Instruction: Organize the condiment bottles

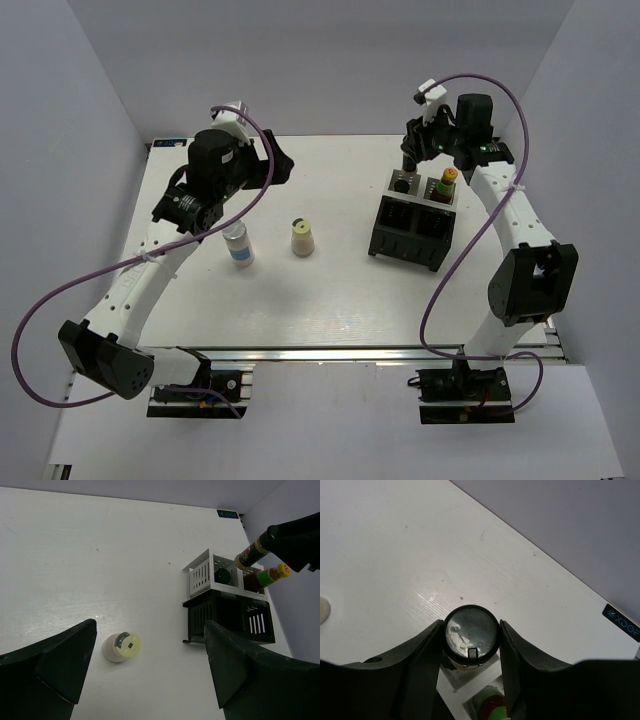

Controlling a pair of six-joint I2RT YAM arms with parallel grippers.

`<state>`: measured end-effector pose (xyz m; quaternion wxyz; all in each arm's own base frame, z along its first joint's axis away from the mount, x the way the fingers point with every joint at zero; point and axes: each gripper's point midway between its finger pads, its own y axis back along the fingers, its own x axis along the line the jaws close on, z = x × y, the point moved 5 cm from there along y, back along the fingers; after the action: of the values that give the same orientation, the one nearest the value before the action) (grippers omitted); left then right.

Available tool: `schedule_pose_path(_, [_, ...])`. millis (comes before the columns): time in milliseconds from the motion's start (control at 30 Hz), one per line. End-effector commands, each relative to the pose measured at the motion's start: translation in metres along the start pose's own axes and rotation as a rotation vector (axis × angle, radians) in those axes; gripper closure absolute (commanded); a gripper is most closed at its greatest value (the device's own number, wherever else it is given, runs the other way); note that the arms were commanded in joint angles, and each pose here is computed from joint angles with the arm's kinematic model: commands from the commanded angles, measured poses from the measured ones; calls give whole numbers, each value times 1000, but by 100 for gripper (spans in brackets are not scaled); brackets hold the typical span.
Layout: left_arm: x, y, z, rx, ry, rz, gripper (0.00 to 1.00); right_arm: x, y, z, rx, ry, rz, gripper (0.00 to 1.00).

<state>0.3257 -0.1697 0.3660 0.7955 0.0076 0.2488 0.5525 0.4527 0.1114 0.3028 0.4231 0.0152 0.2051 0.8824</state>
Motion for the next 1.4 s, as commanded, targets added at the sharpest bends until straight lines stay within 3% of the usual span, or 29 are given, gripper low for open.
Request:
schedule_pose_path(0, [-4,3,3,-22,28,-30,3,-15,11,20,-37,84,-49,100])
schedule_pose_path(933, [1,5,-7,-8,32,-12,2,-22,-20,-43,86,124,-29,100])
schedule_pose_path(1367, [0,-3,-5,-5,27,-17,2,5,-20,-58,88,38,104,100])
